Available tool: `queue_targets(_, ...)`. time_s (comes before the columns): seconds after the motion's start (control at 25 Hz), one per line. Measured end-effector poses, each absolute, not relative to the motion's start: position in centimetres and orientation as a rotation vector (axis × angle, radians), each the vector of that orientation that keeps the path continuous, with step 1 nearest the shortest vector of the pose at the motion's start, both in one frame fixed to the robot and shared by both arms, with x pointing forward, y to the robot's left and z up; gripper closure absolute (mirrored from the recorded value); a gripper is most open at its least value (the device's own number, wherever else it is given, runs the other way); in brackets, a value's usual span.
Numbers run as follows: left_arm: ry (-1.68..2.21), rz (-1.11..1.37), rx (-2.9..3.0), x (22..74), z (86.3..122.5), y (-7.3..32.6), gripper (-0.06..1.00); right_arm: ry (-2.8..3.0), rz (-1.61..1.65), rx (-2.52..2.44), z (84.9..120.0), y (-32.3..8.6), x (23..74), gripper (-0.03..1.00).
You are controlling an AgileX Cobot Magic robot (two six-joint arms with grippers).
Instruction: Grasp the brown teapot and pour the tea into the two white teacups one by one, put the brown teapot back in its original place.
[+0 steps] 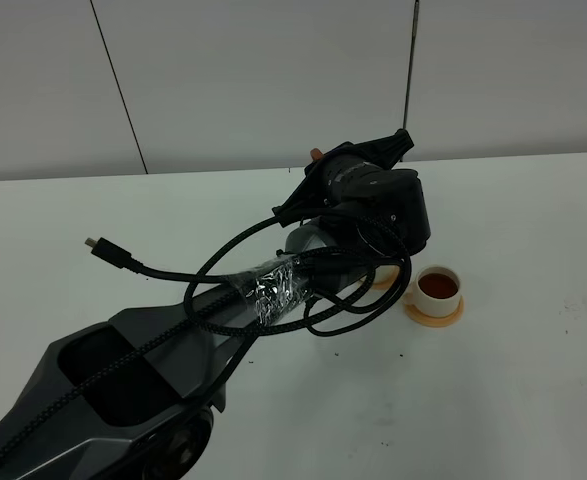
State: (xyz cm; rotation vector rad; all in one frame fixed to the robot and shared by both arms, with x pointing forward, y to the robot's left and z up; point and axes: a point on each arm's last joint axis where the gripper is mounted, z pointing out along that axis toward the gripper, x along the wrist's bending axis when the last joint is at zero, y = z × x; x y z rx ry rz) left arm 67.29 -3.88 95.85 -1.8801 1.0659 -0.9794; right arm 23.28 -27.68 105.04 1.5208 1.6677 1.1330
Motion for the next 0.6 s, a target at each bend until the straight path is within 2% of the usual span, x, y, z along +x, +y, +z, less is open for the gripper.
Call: queue_targets(0.6, 1.088, -0.987, -1.853, 66.86, 95.95, -4.48, 0.78, 1.668, 1.133, 1.521, 105.04, -27.68, 23.28, 0.73)
